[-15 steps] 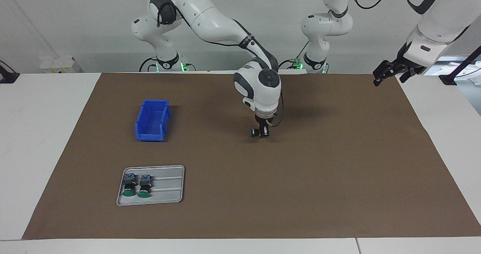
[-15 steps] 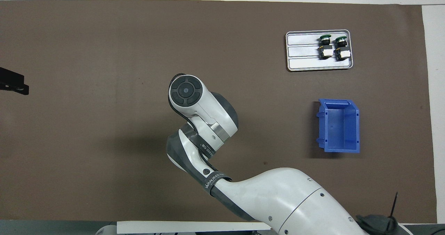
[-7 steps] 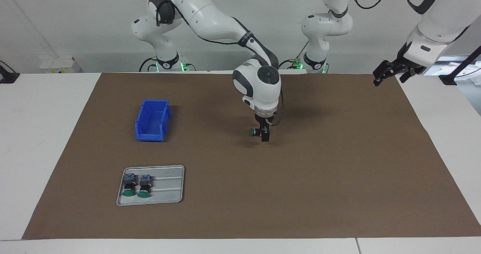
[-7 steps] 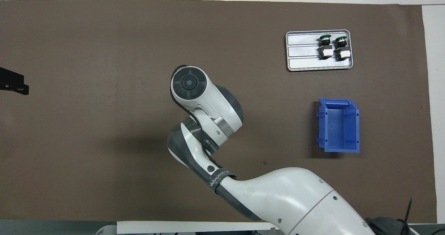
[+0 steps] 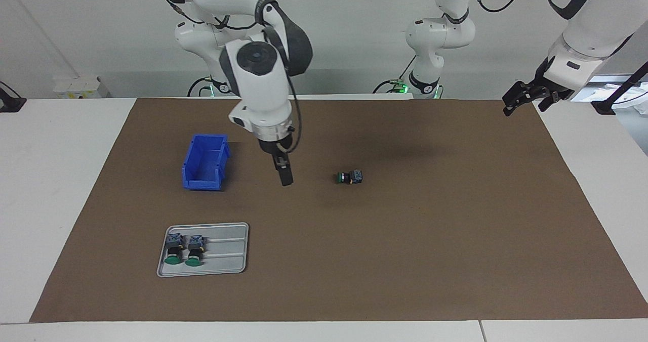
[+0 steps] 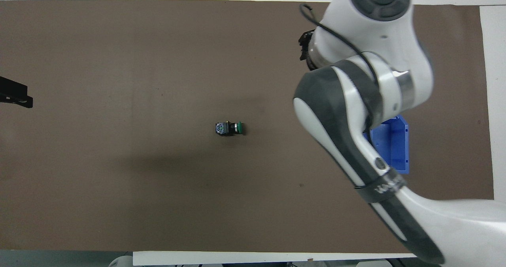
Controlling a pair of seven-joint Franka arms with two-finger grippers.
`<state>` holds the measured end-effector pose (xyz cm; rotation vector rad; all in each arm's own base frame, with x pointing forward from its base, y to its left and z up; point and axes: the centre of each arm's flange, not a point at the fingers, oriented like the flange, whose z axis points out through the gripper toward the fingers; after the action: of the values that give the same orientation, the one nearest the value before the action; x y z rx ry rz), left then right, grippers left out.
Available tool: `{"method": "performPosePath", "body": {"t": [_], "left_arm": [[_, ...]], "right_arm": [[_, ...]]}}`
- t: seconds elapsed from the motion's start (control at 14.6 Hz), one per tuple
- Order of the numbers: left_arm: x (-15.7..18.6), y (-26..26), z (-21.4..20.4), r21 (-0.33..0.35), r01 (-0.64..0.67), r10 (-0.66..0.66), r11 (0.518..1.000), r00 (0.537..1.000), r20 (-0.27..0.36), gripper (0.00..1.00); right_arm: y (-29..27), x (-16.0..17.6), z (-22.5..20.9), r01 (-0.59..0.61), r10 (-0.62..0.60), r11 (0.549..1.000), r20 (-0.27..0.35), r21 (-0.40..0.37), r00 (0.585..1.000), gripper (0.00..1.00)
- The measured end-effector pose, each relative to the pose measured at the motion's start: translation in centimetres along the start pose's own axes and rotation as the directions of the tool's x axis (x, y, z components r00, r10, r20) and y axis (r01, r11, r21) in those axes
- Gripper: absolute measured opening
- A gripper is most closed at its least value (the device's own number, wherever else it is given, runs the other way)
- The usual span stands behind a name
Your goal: Place and press button with both arms
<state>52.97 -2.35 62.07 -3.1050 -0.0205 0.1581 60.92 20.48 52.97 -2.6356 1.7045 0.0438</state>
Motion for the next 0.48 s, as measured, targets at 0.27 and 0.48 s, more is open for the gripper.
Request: {"method": "performPosePath", "body": {"t": [0.27, 0.48], "left_arm": [[0.0, 0.0, 0.2, 0.000, -0.001, 0.001, 1.000, 1.000, 0.004, 1.00], [0.0, 0.4, 0.3, 0.001, -0.007, 0.007, 1.000, 1.000, 0.006, 1.00]], "right_arm": [[6.3, 11.6, -5.6, 0.247, -0.247, 0.969, 0.015, -0.021, 0.969, 0.98], [11.0, 16.4, -9.3, 0.401, -0.401, 0.916, 0.013, -0.008, 0.916, 0.98]]}}
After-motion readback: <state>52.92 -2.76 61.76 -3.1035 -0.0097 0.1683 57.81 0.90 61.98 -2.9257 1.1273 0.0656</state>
